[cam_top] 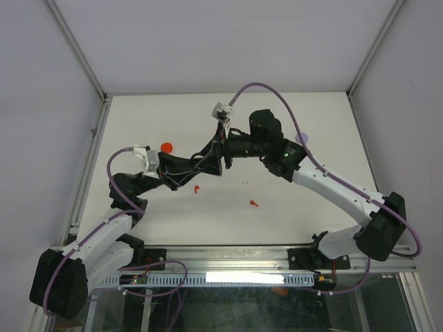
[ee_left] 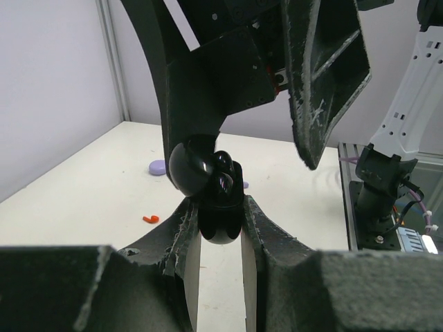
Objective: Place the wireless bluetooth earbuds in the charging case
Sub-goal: Close the charging case.
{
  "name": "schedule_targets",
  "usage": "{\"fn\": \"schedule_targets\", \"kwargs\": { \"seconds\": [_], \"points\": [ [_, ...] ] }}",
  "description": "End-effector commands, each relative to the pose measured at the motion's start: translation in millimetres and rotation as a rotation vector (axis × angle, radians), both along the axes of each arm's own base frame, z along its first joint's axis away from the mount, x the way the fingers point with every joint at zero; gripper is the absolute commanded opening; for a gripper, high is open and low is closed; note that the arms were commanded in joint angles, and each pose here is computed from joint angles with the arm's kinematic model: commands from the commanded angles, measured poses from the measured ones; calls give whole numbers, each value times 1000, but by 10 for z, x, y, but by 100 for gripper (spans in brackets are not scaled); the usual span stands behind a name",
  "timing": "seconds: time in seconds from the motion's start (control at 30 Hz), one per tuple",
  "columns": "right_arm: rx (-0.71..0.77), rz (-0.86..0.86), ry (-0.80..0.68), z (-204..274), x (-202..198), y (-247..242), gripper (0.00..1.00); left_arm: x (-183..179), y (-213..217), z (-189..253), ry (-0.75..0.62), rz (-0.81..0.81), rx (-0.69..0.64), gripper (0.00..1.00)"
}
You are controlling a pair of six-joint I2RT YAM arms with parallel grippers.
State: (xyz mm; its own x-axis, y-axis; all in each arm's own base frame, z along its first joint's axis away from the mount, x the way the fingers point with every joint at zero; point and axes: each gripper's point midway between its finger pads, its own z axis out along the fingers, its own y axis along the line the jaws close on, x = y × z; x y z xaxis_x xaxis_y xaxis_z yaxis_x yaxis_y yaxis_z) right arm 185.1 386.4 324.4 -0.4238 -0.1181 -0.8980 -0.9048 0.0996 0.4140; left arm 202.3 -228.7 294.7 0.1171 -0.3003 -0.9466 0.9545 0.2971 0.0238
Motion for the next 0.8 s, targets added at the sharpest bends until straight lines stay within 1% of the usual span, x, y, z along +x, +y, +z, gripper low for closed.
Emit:
{"fn": "schedule_targets", "kwargs": {
  "seconds": [0.0, 0.27, 0.37, 0.47, 0.53, 0.6, 0.77],
  "points": [
    [102, 37, -94, 395, -125, -116, 68, 54, 7, 152, -40, 16, -9, 0],
    [96, 11, -109, 369, -98, -192, 68, 99, 0, 122, -15, 23, -4, 0],
    [71, -56, -125, 307, -2, -244, 68, 132, -2, 94, 6, 31, 1, 0],
    [25, -171, -147, 212, 152, -347, 68, 247, -4, 7, 71, 63, 19, 0],
    [-13, -256, -155, 131, 259, -438, 68, 316, -18, -39, 142, 73, 22, 0],
    [-53, -343, -153, 16, 360, -546, 69, 392, -37, -85, 252, 81, 5, 0],
    [-130, -518, -137, -287, 499, -836, 70, 530, -28, -437, 629, 128, -49, 0]
  ]
}}
